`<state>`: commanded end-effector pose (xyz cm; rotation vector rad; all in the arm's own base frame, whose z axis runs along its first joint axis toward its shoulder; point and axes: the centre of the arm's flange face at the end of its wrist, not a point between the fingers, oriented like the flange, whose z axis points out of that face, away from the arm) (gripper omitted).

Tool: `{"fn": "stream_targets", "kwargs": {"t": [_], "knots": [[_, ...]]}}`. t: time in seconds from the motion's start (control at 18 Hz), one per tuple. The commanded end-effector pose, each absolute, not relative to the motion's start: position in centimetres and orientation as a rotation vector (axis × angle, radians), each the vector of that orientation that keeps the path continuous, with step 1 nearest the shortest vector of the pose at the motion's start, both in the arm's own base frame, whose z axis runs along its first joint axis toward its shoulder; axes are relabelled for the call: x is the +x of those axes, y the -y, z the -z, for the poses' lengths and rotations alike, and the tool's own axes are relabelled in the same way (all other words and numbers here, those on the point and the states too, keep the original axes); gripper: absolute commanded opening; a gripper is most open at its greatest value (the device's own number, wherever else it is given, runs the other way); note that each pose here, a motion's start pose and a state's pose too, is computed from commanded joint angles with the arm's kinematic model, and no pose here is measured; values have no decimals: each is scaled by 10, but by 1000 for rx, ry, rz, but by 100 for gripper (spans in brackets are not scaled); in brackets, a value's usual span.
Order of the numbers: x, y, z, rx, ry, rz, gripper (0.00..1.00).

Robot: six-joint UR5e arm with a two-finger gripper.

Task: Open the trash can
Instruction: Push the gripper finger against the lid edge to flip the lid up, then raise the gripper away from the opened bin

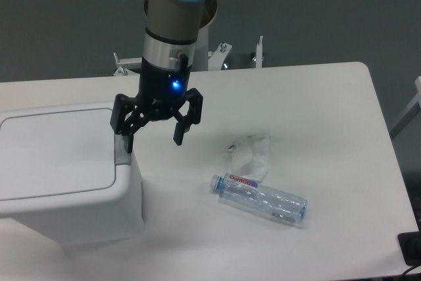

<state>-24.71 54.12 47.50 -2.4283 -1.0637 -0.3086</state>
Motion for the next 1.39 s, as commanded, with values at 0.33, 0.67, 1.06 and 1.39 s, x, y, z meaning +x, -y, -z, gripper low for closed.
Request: {"fn": "stream_targets", "kwargs": {"t": [0.33, 0.67, 1.06, 1.39], "knots": [[-243, -540, -464, -2447, 1069, 317, 100], [-245, -542, -468, -2418, 1053, 301, 100], [-274, -537, -544, -2265, 998, 203, 100], [-387, -466, -605, -2080, 1112, 18, 100]]}}
